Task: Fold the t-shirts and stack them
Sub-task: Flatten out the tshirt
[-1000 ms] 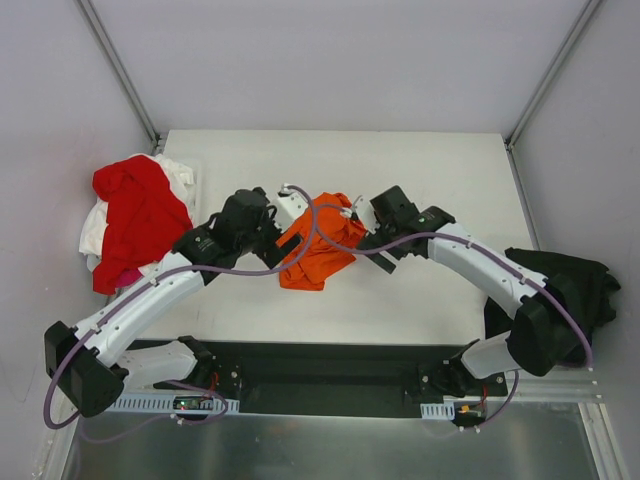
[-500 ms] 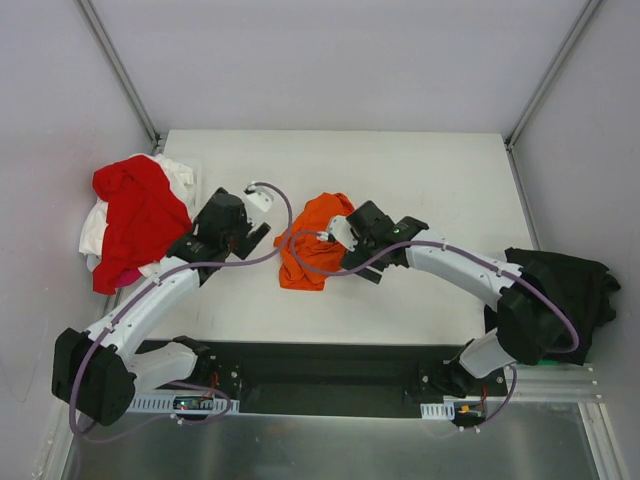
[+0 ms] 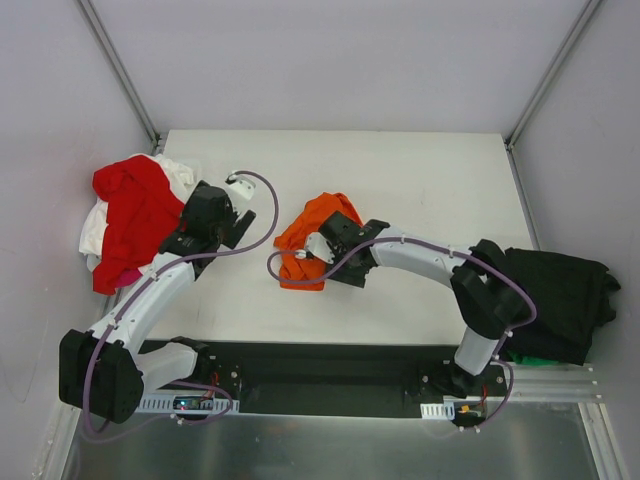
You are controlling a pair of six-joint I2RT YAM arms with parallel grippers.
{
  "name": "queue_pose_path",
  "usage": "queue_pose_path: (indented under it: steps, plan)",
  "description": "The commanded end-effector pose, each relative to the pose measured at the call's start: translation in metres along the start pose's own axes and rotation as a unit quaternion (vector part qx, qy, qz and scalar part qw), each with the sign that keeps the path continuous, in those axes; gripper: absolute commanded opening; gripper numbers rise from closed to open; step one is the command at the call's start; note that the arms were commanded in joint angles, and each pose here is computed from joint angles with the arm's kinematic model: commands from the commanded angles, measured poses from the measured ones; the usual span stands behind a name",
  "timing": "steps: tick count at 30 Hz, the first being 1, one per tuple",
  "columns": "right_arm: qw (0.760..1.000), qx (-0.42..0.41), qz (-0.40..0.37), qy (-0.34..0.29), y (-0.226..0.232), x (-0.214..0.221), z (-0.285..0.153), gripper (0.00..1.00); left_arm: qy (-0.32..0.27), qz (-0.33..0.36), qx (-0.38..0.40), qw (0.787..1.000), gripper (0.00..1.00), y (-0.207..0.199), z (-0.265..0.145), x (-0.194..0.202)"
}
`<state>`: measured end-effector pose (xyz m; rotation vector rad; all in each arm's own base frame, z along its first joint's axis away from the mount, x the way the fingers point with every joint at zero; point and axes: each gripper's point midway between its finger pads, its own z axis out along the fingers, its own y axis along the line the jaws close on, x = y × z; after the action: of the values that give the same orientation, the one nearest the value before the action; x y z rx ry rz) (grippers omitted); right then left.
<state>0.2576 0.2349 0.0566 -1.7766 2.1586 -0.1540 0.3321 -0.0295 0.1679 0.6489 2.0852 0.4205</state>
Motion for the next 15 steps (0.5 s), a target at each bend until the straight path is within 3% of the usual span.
queue_pose_path:
  steps: [1, 15]
  plan:
    - [1.000, 0.009, -0.017, -0.023, -0.014, -0.027, 0.001, 0.68, -0.011, -0.017, -0.015, 1.000, 0.95, 0.006, 0.000, -0.006]
    - [0.999, -0.003, -0.015, -0.040, -0.021, -0.048, 0.016, 0.66, -0.026, -0.052, -0.008, 0.998, 0.95, 0.001, -0.008, -0.004]
